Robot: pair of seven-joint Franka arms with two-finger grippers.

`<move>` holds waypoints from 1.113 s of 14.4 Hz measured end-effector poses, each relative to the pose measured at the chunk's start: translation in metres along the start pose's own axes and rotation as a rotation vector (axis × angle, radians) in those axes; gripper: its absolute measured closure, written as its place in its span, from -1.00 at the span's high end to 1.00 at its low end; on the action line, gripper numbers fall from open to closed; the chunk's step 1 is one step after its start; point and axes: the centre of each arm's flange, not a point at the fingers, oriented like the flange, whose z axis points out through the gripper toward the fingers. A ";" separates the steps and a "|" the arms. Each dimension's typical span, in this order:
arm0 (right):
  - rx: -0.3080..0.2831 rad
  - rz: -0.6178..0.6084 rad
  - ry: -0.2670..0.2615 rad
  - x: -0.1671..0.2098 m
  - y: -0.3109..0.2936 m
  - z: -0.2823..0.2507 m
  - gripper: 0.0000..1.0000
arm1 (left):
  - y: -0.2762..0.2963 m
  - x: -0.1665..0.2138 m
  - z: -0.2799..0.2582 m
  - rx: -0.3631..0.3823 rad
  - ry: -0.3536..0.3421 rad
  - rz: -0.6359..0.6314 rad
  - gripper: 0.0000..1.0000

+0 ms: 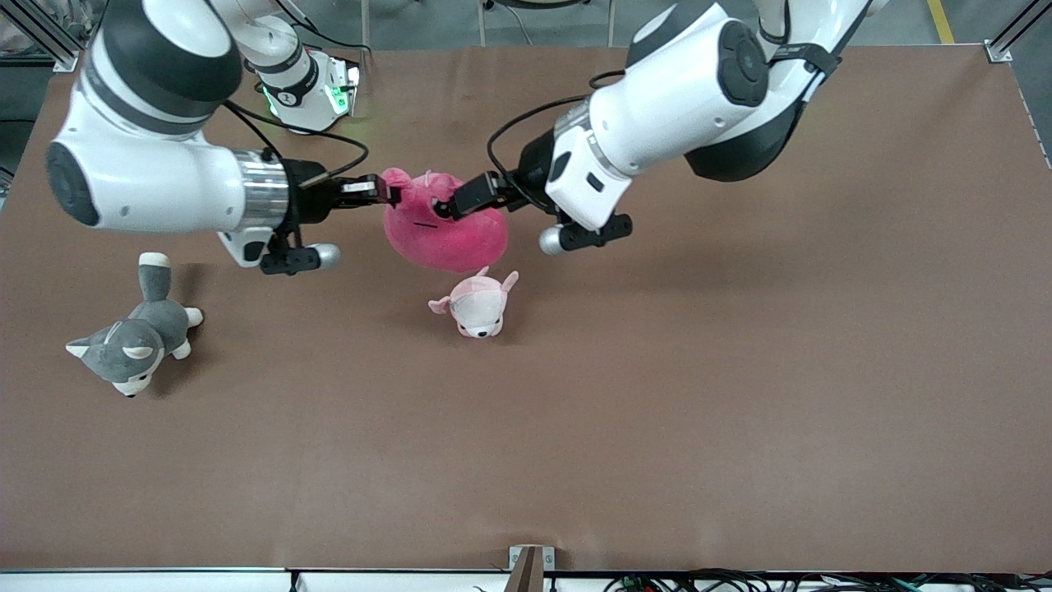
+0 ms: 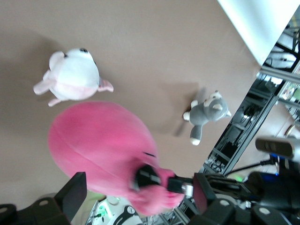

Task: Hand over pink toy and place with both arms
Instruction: 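Carry the pink toy beside the grey cat while the left gripper withdraws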

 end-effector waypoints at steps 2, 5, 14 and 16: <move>0.012 0.001 0.040 0.009 0.028 -0.026 -0.86 | -0.015 0.029 -0.016 0.063 0.063 0.003 1.00; -0.020 -0.012 0.100 0.023 0.081 -0.062 -0.86 | -0.045 0.073 -0.039 0.209 0.178 0.018 1.00; -0.002 -0.016 0.126 0.103 0.209 -0.078 -0.86 | -0.161 0.200 -0.146 0.523 0.240 0.210 1.00; 0.000 -0.046 0.132 0.116 0.227 -0.076 -0.86 | -0.190 0.222 -0.174 0.581 0.248 0.201 1.00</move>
